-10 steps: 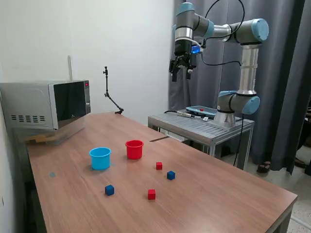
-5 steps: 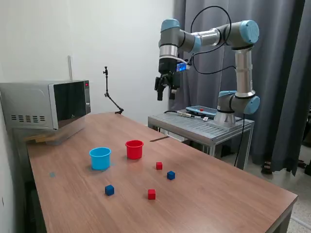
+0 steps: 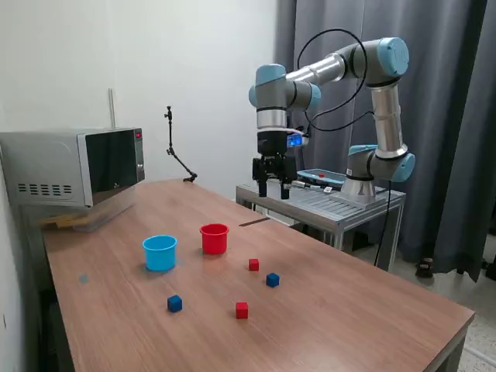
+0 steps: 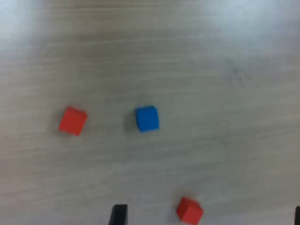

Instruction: Place red objects in the red bin, and blue objects in the blue bin.

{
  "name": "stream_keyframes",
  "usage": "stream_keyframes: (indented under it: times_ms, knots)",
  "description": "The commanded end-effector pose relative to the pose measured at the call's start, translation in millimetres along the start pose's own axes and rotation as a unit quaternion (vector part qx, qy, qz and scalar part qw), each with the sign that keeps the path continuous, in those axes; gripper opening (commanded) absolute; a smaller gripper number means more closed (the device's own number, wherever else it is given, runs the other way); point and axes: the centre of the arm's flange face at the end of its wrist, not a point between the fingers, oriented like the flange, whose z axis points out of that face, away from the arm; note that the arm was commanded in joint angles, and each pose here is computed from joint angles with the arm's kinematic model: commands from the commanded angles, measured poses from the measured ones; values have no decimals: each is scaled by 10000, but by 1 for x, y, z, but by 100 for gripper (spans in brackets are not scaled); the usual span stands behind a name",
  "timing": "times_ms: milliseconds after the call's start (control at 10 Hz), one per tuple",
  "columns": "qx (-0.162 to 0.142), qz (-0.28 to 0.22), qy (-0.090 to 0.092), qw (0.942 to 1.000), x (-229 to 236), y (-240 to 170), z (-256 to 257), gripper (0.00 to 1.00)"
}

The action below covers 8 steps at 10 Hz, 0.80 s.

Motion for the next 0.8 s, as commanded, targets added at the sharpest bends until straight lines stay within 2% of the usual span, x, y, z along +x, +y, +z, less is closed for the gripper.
stream_keyframes:
  times_ms: [0, 100, 300, 700]
  knots:
    - [142, -93, 1, 9999, -2, -11, 44, 100]
    - [219, -282, 6, 9994, -3, -13, 57, 100]
    - [343, -1317, 53, 9907, 16, -24, 68, 100]
    - [491, -1540, 49, 9868, 12, -30, 82, 100]
